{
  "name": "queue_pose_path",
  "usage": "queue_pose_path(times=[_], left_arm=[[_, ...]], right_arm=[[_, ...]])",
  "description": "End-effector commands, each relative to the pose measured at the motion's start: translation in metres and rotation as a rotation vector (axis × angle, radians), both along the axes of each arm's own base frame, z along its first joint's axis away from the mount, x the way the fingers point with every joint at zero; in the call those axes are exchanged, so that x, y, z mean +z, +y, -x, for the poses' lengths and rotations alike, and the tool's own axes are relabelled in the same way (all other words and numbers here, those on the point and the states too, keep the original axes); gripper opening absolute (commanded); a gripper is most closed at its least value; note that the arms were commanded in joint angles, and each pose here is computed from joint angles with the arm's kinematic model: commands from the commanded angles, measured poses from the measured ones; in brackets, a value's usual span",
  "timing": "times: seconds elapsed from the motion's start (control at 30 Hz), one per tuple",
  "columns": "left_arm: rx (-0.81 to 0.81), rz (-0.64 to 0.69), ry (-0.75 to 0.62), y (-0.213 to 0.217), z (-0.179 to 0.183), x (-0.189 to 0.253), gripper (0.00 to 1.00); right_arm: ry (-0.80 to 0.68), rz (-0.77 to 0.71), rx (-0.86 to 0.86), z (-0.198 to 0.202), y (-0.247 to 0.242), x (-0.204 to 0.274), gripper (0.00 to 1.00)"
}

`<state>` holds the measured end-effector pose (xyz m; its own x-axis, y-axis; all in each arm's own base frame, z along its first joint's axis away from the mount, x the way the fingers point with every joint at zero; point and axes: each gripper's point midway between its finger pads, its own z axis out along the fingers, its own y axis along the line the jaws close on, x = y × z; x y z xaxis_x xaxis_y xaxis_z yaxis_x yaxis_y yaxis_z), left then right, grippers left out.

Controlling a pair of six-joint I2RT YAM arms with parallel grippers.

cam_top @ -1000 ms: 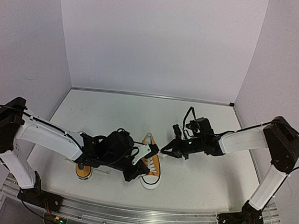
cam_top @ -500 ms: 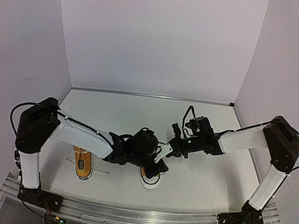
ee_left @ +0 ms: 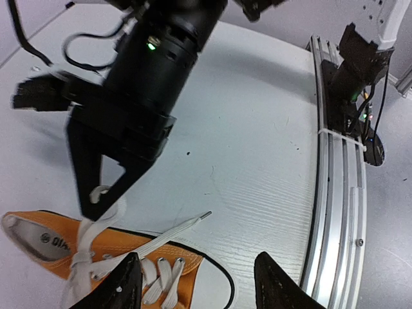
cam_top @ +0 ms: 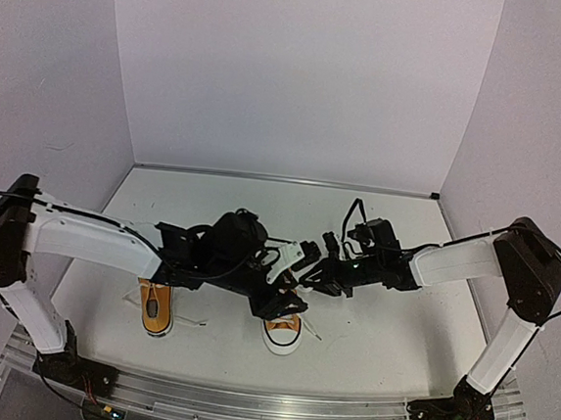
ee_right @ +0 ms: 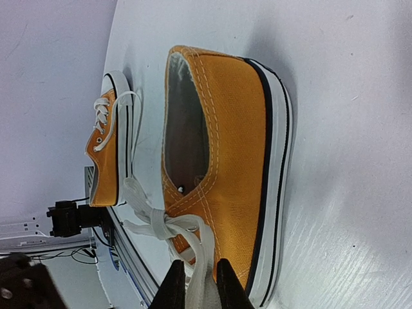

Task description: Tie the shoes

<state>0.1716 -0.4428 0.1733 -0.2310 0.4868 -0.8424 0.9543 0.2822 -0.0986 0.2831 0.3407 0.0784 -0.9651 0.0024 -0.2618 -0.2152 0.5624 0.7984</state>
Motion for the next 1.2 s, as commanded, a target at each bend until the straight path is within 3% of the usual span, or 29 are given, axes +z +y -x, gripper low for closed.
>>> queue_pose_path(times=[0.0,0.23,0.33,0.5,0.73,0.83,0.93,1.07,1.17], left_arm=[[0.159,0.009,0.041,0.058,-0.038,0.004,0.55],[0.200,-0.104,0.090,0.090,-0.046,-0.032,0.53],[0.197,-0.128,0.108,0.088,-0.048,-0.043,0.54],[0.150,-0.143,0.127,0.079,-0.046,-0.055,0.53],[0.093,-0.152,0.162,0.065,-0.043,-0.065,0.44],[0.087,-0.153,0.166,0.062,-0.045,-0.068,0.42],[0.085,-0.150,0.167,0.057,-0.047,-0.070,0.39],[0.085,-0.161,0.167,0.054,-0.051,-0.074,0.28],[0.103,-0.172,0.153,0.057,-0.054,-0.074,0.09]], right_arm=[[-0.033,-0.019,0.022,-0.006,0.009,0.009,0.16],[-0.060,0.015,0.042,-0.008,0.007,0.014,0.21],[-0.054,0.023,0.048,-0.008,0.007,0.013,0.23],[-0.044,0.036,0.031,-0.011,0.000,0.010,0.36],[-0.039,0.056,0.008,-0.016,-0.014,0.008,0.38],[-0.034,0.068,-0.006,-0.019,-0.019,0.005,0.50],[-0.037,0.071,-0.008,-0.021,-0.022,0.005,0.51],[-0.046,0.064,0.014,-0.022,-0.019,0.008,0.49],[-0.062,0.089,0.030,-0.026,-0.018,0.006,0.49]])
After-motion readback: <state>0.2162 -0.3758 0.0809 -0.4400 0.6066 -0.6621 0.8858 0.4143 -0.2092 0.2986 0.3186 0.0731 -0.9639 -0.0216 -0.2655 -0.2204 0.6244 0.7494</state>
